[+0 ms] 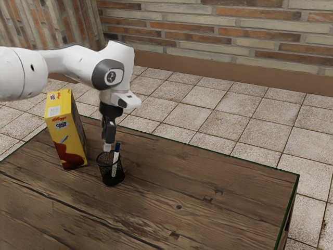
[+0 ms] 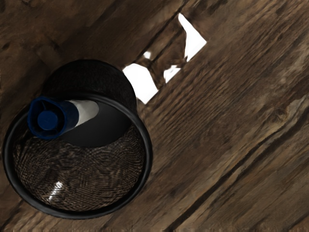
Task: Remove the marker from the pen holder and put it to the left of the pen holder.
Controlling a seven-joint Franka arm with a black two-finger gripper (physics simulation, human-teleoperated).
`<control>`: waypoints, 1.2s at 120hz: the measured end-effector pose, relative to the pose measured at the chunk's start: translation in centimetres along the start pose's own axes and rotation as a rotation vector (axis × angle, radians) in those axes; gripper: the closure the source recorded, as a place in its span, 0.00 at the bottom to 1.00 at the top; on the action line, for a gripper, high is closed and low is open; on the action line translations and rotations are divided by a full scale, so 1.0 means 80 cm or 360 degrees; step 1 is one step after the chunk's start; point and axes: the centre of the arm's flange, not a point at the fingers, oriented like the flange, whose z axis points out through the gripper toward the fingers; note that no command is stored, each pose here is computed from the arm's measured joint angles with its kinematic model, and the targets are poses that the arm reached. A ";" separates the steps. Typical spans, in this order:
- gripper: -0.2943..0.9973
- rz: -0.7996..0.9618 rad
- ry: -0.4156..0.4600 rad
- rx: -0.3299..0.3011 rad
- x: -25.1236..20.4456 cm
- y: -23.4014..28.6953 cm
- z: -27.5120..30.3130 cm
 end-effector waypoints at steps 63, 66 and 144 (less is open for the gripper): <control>0.30 0.0174 -0.0091 0.0018 0.072 -0.037 0.046; 0.35 0.0176 -0.0092 0.0018 0.072 -0.037 0.046; 0.83 -0.0037 0.0197 0.0218 -0.151 0.050 -0.166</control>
